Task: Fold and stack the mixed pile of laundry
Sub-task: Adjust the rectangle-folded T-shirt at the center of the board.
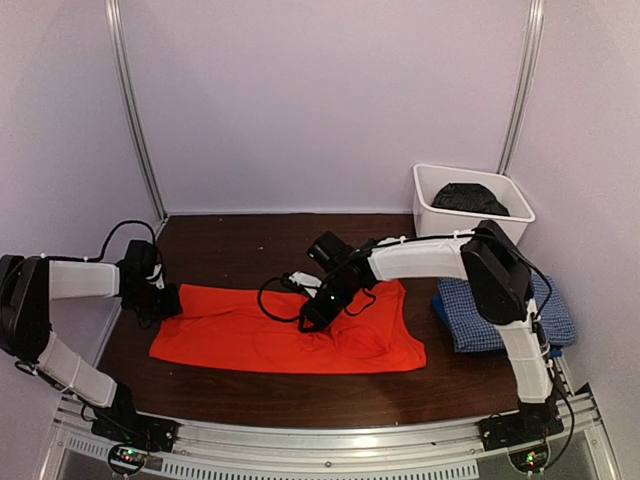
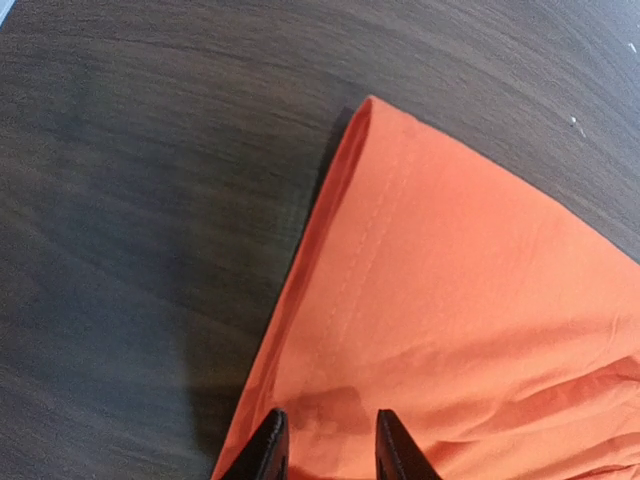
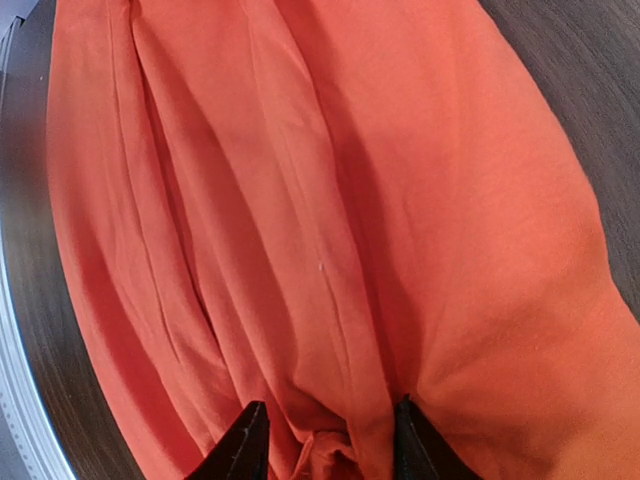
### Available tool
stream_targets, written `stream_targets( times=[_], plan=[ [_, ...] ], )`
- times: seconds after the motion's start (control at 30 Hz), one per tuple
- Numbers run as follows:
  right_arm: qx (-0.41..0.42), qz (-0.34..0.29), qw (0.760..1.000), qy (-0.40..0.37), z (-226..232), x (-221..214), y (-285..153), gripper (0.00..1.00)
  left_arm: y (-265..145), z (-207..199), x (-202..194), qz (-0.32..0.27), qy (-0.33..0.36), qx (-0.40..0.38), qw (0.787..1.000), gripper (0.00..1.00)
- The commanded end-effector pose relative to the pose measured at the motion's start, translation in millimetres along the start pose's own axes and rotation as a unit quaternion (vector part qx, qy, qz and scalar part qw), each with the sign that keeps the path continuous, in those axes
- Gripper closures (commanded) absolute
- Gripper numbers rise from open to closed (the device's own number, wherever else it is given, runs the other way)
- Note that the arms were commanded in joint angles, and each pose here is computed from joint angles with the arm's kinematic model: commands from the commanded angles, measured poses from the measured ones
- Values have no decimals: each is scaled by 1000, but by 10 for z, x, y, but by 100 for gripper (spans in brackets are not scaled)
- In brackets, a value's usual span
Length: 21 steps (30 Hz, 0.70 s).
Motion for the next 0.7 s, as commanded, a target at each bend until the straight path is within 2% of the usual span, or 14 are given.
stream_targets(
  times=[0.0, 0.1, 0.23, 0.37, 0.53, 0.67],
  plan=[
    [-22, 6, 1000, -1, 0, -30, -186, 52, -139, 51, 64, -34, -24, 7, 999, 70],
    [-33, -1, 999, 12, -75, -87, -351, 49, -263, -135, 248, -58, 0, -26, 998, 68],
    [-22, -83, 994, 68, -307, -7, -852, 48, -385, -521, 507, -84, 53, -94, 991, 63],
    [-25, -139, 984, 107, -544, -44, -1193, 48, -340, -725, 702, -87, 75, -101, 988, 63],
    [-103, -79, 976, 174, -1012, -496, -1134, 57, 56, -746, 673, -46, 60, -97, 992, 65],
    [-124, -34, 971, 202, -1113, -848, -990, 60, 317, -591, 505, -16, 38, -70, 997, 69]
  ],
)
Point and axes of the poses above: each gripper's point midway between its finger pads, its own y axis out along the fingers, its own z axis along the line the jaws close on, x = y × z, the point moved 2 cm from there along -y, back along the fingers, and after that the axes turned 9 degrees about -y, right-handed, at the moved point
